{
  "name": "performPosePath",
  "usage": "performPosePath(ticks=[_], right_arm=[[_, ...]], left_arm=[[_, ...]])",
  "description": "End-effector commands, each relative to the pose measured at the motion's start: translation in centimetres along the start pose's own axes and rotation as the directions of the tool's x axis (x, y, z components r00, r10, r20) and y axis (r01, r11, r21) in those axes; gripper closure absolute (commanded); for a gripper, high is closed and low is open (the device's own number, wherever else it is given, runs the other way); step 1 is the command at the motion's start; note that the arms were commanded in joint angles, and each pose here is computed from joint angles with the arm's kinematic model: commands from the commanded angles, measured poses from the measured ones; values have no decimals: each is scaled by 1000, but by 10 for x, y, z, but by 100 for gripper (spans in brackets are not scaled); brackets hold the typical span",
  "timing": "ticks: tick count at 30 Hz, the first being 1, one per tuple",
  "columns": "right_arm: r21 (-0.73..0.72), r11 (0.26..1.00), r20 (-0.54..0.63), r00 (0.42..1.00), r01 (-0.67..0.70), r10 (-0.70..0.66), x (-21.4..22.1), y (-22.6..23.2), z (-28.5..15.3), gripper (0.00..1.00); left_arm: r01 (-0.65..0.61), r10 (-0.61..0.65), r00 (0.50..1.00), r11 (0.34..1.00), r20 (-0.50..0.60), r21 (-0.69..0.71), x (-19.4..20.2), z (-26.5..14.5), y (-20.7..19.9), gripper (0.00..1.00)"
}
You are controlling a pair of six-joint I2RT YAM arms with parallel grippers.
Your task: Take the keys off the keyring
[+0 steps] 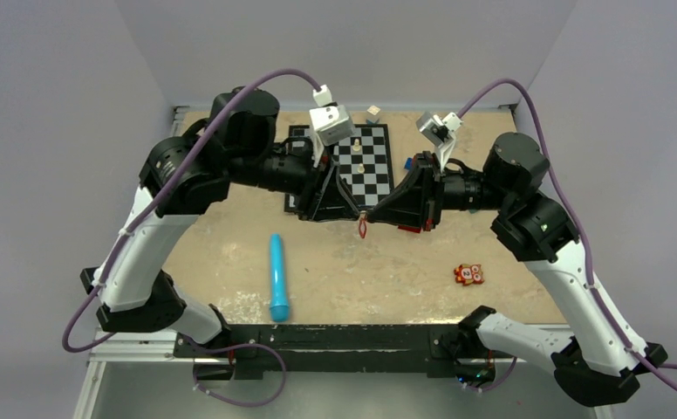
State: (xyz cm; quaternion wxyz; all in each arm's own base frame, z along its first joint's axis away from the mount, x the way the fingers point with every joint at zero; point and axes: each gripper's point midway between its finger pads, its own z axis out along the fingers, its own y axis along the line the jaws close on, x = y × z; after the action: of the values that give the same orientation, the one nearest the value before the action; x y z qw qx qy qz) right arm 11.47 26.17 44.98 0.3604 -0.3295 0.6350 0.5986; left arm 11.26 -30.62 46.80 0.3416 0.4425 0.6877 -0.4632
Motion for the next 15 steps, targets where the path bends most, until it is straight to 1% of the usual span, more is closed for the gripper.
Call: performPosePath(ticks=[1,7,12,15], right_arm=[[-26,999,22,999,48,-47,-12,12,-2,100],[-31,998,24,998,50,-50,-13,13,-2,100],[-33,998,27,998,54,-53,-14,13,-2,100],[-39,998,25,998,53,-52,-13,14,-1,100]], left_arm=[[4,-2,1000,997,-18,73,1,5,-8,72],[21,-19,999,996,-34,84,5,11,-6,80],[36,-31,999,994,-44,100,7,15,-6,84],[40,-36,999,993,-37,114,6,17,-8,84]])
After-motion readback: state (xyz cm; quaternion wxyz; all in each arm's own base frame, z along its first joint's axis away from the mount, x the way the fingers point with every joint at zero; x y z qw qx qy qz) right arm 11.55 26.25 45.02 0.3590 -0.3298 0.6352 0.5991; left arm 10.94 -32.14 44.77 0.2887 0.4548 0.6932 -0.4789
